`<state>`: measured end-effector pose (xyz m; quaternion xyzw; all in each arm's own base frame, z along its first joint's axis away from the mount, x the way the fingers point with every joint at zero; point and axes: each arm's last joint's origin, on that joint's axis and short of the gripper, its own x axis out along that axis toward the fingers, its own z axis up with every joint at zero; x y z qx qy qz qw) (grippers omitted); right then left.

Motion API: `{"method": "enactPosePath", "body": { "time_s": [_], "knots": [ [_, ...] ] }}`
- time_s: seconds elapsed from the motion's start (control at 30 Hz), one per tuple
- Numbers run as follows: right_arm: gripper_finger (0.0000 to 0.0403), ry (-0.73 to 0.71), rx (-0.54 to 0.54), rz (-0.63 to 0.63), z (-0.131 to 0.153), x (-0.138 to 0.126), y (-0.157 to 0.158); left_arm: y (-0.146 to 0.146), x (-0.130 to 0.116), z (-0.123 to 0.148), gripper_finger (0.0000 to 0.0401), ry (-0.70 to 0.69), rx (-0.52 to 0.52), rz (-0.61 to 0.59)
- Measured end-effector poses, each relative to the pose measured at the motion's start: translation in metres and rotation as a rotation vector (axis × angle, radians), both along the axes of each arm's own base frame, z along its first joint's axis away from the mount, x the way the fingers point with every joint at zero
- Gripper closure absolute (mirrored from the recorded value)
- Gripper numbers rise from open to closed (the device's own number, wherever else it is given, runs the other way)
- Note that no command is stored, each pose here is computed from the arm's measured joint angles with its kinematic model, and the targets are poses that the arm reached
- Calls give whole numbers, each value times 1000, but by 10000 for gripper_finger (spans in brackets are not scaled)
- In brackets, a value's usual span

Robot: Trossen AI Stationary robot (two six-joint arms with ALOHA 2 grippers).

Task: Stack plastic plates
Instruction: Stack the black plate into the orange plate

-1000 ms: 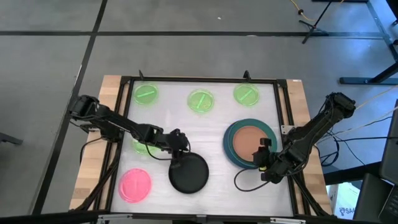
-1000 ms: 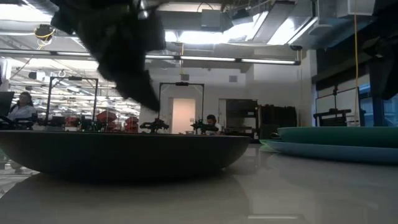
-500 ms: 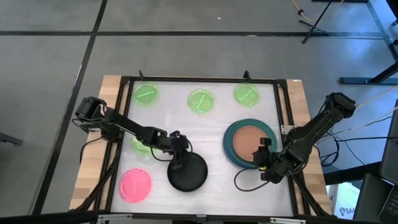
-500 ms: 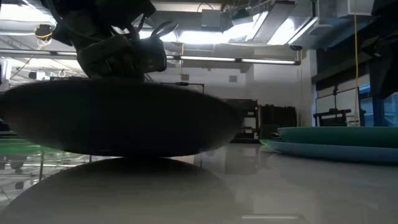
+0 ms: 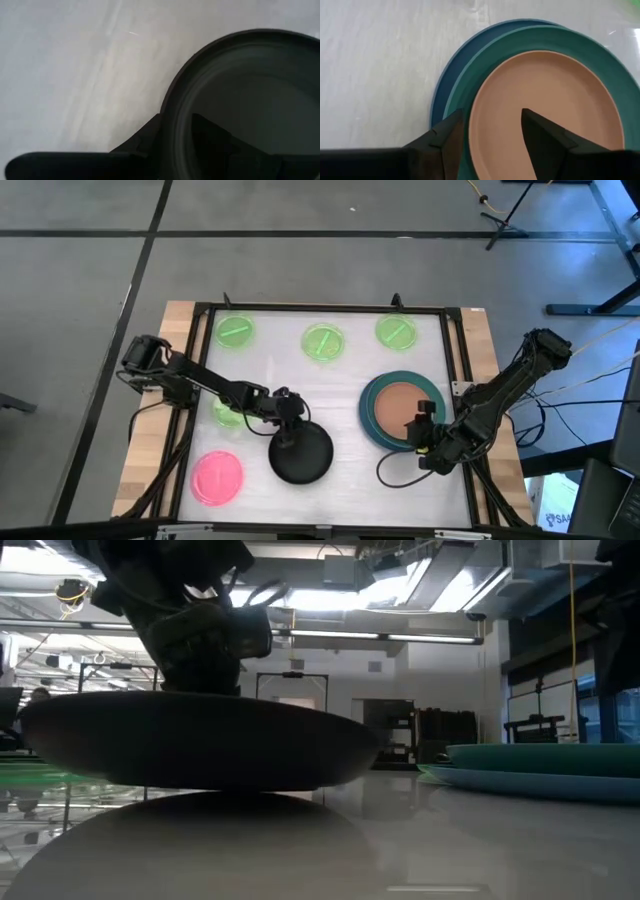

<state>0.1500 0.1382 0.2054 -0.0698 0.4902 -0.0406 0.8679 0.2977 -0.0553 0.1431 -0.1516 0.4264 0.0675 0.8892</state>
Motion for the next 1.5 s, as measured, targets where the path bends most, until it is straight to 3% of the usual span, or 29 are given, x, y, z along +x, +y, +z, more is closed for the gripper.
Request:
{"method": "enactPosePath", "body": {
  "time_s": [0.3, 0.6, 0.9, 1.5],
  "knots": [
    [217, -16, -17, 13, 0, 1, 0, 11, 2, 0, 305, 16, -91, -44],
    [217, -50, -35, 47, 2, 3, 2, 12, -1, 23, 305, -55, -33, -73],
    [217, -61, -24, 47, 2, 4, 3, 9, -10, 13, 305, 30, 40, -46],
    [217, -66, -33, 48, 2, 4, 3, 3, -17, 6, 305, 54, -6, -61]
  ]
}}
